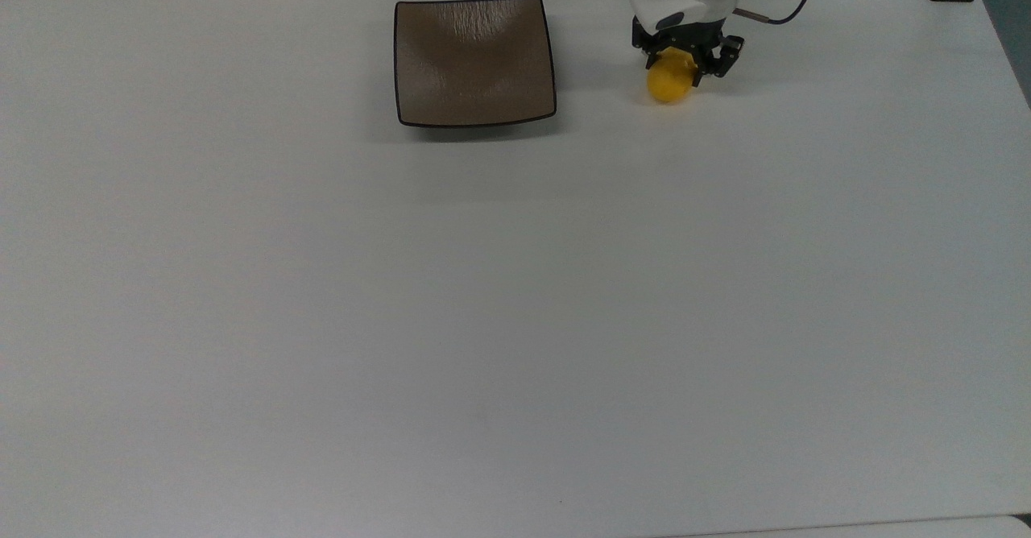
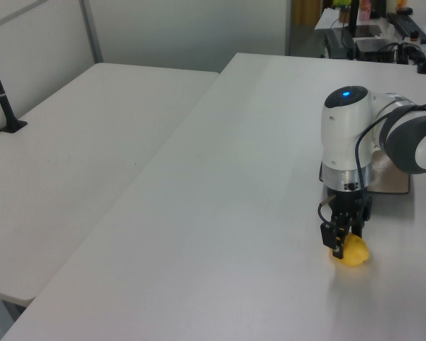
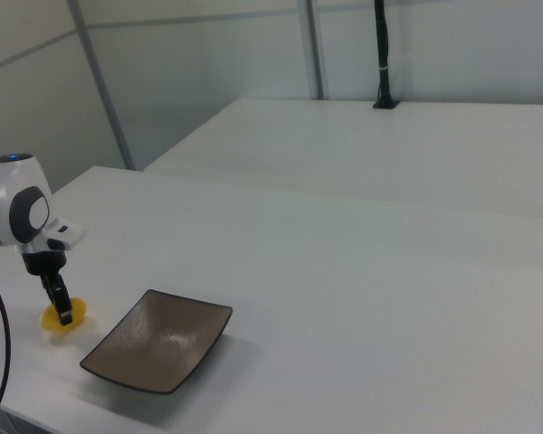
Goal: Put potatoes on a ceramic plate
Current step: 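Close the gripper around the yellow potato, then lift the potato and carry it over the brown plate, lower it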
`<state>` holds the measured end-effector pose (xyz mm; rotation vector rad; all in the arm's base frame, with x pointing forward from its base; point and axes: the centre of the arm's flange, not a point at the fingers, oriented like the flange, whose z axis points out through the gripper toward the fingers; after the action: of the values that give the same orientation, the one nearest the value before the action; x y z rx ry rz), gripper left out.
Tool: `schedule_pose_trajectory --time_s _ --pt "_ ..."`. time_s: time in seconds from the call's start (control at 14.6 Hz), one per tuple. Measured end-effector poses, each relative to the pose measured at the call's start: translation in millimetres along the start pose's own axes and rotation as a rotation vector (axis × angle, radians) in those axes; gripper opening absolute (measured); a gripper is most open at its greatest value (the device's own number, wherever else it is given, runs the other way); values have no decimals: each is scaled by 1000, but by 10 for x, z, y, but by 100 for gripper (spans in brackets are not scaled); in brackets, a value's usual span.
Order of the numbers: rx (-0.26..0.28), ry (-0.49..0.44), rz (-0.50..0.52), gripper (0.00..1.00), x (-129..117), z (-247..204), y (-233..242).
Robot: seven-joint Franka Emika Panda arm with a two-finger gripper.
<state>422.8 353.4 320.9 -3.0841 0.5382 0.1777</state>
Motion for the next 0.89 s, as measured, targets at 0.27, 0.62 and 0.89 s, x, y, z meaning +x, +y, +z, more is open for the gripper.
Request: schedule_pose_trajectory --time_s 0.27,0.62,0.89 --pt "-1 3 0 69 12 -5 7" --pt "-52 4 -95 69 143 -149 165" --pt "-94 -21 -222 69 408 -511 428"
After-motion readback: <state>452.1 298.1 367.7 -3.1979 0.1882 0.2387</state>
